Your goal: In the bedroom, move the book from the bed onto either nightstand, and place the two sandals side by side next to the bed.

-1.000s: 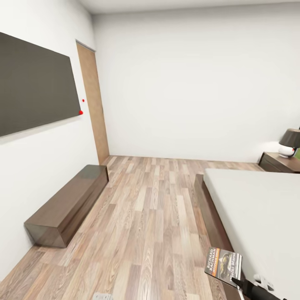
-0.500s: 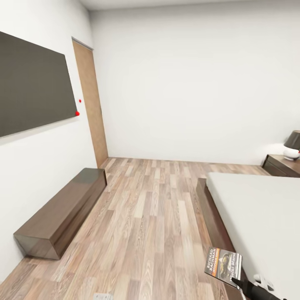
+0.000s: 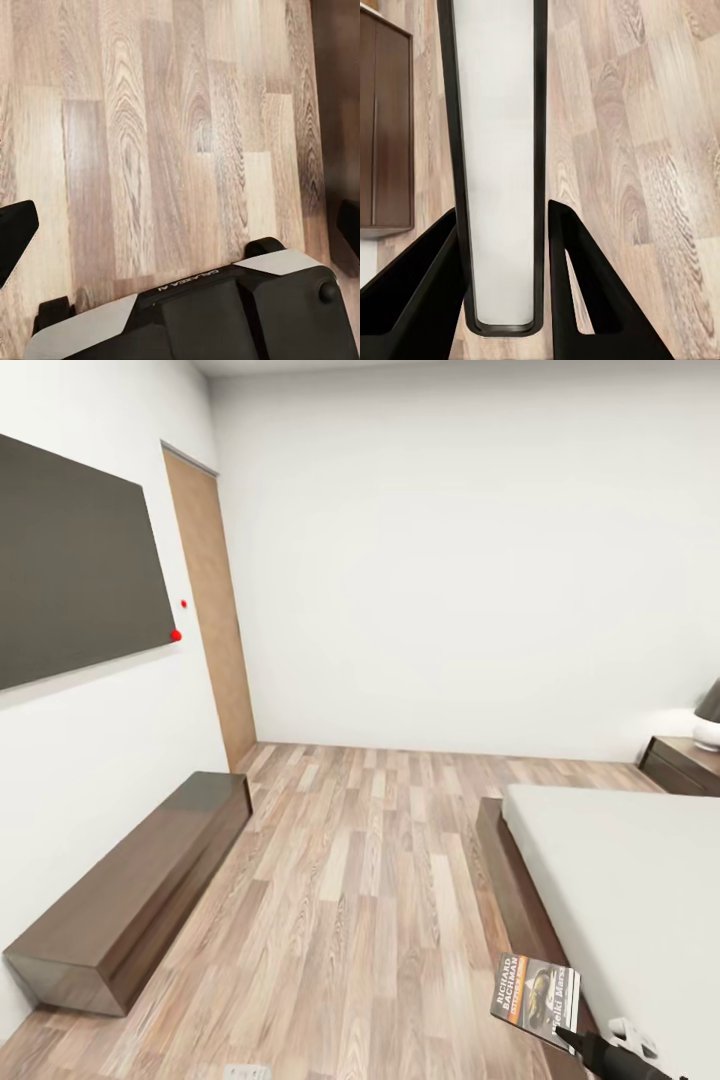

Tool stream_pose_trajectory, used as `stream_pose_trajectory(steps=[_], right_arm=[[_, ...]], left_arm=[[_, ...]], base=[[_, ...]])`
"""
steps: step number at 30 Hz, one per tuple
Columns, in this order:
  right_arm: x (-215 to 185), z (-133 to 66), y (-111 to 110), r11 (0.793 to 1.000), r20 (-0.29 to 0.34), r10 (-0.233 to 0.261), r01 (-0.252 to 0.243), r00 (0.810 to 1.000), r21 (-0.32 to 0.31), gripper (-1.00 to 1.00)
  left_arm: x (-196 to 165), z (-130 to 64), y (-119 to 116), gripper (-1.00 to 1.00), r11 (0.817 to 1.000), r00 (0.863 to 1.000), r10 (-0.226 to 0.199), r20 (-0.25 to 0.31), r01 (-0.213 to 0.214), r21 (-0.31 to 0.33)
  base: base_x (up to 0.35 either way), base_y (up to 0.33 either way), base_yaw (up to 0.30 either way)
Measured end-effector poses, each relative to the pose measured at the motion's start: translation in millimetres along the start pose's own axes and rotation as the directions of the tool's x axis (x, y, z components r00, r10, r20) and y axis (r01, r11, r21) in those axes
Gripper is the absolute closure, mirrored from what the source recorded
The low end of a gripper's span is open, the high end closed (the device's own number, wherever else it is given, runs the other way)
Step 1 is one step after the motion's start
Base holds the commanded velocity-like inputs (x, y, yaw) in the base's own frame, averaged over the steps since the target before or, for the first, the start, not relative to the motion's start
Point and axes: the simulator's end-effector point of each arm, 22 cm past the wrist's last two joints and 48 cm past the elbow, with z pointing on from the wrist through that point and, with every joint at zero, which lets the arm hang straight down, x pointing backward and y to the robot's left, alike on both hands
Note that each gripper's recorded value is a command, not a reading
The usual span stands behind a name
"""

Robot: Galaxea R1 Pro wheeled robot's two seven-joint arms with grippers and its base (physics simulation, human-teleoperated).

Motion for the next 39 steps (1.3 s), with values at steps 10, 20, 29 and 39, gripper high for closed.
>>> stream_pose_trajectory(steps=[10, 20, 29, 39], right_arm=[[0.1, 0.0, 0.3, 1.0, -0.001, -0.001, 0.001, 1.0, -0.002, 1.0], [0.0, 0.1, 0.3, 1.0, 0.0, -0.001, 0.001, 1.0, -0.001, 1.0], [0.2, 0.1, 0.3, 1.0, 0.0, 0.0, 0.0, 1.0, -0.001, 1.0], [-0.1, 0.0, -0.1, 1.0, 0.0, 0.0, 0.0, 1.0, 0.0, 1.0]], left_arm=[[0.0, 0.2, -0.3, -1.0, 1.0, 1.0, 0.0, 0.0, 0.0, 0.0], [1.7, 5.8, -19.6, -1.0, 1.0, 1.0, -0.003, -0.007, 0.003, 0.031], [12.1, 9.5, -34.8, -1.0, 0.999, 1.0, -0.004, -0.02, 0.005, 0.052], [15.1, 9.2, -33.4, -1.0, 0.999, 1.0, -0.005, -0.019, 0.006, 0.047]], base=[[0.304, 0.0, 0.0], [0.305, 0.0, 0.0], [0.308, 0.0, 0.0], [0.282, 0.0, 0.0]])
